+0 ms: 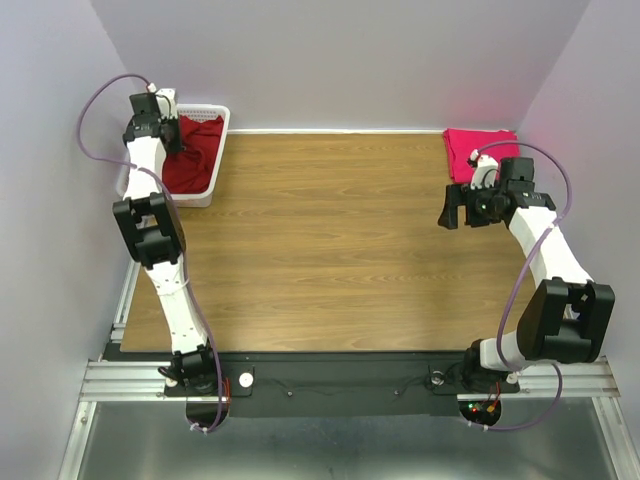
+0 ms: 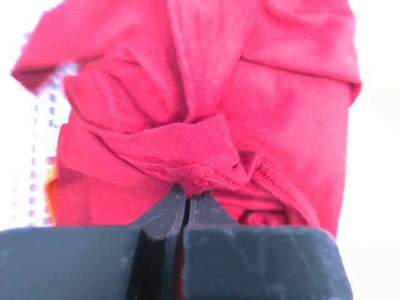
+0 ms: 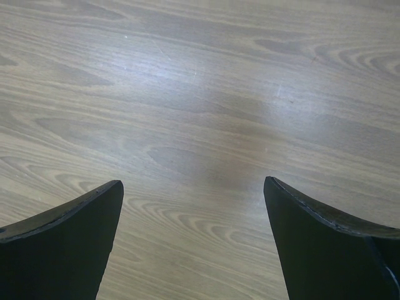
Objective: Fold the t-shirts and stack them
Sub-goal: Grab the tshirt from the pile, then move the tshirt to the center of the board, then flatten the tshirt out
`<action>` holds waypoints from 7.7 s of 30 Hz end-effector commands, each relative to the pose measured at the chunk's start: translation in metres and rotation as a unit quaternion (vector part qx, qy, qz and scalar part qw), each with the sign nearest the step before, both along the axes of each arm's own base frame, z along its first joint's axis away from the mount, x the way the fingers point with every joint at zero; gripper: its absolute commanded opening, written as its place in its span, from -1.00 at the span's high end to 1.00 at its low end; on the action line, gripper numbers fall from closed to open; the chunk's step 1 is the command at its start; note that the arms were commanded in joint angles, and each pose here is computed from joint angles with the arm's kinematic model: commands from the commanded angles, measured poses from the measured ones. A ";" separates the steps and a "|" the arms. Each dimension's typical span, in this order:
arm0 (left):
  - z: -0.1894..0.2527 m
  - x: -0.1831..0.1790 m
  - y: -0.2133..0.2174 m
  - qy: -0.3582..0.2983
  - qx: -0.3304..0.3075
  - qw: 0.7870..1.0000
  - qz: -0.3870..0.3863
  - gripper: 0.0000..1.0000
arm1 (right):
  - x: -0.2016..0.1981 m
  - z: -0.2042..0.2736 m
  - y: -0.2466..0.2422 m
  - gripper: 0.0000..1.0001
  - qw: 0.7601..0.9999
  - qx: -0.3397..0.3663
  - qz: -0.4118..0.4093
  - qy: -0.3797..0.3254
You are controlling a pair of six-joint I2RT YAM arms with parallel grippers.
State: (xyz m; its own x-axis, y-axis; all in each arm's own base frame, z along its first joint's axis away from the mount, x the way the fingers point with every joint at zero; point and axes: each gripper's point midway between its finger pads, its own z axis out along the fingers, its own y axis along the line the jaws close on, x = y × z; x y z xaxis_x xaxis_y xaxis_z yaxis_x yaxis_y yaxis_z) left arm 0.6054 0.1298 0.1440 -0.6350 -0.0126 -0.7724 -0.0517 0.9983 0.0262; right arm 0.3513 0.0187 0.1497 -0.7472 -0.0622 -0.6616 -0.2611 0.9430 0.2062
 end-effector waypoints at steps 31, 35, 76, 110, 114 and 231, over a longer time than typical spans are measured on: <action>0.588 -0.296 -0.310 -0.592 -0.232 0.681 -0.364 1.00 | 0.032 0.062 0.000 -1.00 0.996 0.008 0.000 -0.087; 0.585 -0.306 -0.313 -0.587 -0.235 0.676 -0.379 1.00 | 0.030 0.063 -0.002 -1.00 0.996 0.004 -0.007 -0.088; -0.076 -0.245 -0.251 0.141 -0.027 0.935 -0.323 0.17 | -0.076 -0.128 -0.043 0.29 0.957 -0.135 0.109 0.230; -0.032 -0.303 -0.476 0.025 0.066 0.635 -0.769 -0.12 | -0.131 -0.077 -0.040 0.00 0.949 -0.022 0.027 0.313; -0.043 -0.303 -0.481 0.011 0.081 0.593 -0.801 -0.07 | -0.135 -0.080 -0.038 0.00 0.944 -0.006 0.014 0.331; 0.035 -0.090 -0.227 -0.017 0.029 0.940 -0.340 1.00 | -0.169 -0.040 0.078 0.99 0.887 -0.116 0.405 0.190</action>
State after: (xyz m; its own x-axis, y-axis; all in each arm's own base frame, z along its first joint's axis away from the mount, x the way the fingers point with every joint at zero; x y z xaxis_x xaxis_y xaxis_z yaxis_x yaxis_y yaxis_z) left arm 0.5143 -0.0965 0.1540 -0.5030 0.4226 -0.7539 0.5905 0.8050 0.0573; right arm 0.1824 0.0710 0.0485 -0.6655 -0.7415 -0.0852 -0.7405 0.6417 0.1996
